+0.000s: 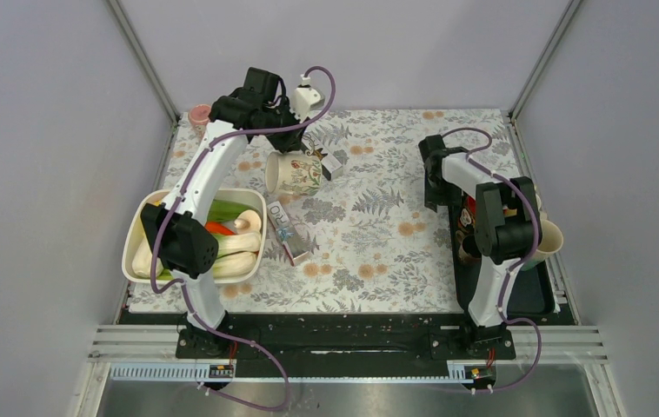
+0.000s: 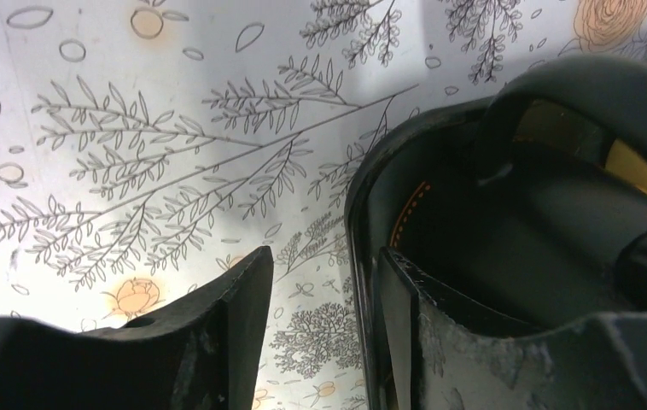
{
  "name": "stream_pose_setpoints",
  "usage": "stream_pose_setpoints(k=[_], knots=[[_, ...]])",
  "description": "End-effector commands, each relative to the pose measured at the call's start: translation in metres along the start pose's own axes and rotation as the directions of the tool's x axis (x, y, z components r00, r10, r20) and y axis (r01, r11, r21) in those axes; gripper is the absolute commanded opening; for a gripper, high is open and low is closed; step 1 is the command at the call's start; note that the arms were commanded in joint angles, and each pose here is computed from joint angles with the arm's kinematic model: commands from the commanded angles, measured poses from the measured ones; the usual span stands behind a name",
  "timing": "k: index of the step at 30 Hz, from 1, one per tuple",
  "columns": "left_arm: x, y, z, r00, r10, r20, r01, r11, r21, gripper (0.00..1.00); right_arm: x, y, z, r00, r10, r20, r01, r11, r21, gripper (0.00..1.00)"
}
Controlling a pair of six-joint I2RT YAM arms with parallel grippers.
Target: Turn the mug right side up
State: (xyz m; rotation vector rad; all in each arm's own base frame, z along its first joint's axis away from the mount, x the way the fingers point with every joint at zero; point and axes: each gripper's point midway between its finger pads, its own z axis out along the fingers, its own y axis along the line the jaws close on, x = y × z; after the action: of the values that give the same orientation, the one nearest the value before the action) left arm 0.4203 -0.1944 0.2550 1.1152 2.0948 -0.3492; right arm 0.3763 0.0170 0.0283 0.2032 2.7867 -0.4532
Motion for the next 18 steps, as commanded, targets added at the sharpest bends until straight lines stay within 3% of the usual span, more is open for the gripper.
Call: stream_pose_setpoints(k=[1,3,7,12,18], knots=[[-0.042,0.003,-0.038,0.985,0.062,0.161,-0.053,0.997,-0.055,0.00,-0.001,0.000,0.009,0.999,-0.002,-0.043,0.002,1.000,-0.010,0.57],[-0.042,0.004,-0.039,0.985,0.064,0.162,-0.055,0.997,-0.058,0.00,-0.002,-0.001,0.013,0.999,-0.009,-0.054,0.008,1.000,-0.016,0.51],[-0.041,0.006,-0.039,0.985,0.062,0.159,-0.053,0.997,-0.062,0.00,-0.006,0.002,0.015,0.997,-0.046,-0.061,0.044,0.998,-0.037,0.48],[-0.041,0.008,-0.039,0.986,0.058,0.159,-0.048,0.997,-0.065,0.00,-0.011,0.011,0.020,0.990,-0.114,-0.088,0.107,0.991,-0.083,0.25],[-0.039,0.012,-0.039,0.986,0.055,0.155,-0.044,0.996,-0.073,0.00,-0.030,0.020,0.020,0.979,-0.185,-0.079,0.175,0.977,-0.122,0.15]])
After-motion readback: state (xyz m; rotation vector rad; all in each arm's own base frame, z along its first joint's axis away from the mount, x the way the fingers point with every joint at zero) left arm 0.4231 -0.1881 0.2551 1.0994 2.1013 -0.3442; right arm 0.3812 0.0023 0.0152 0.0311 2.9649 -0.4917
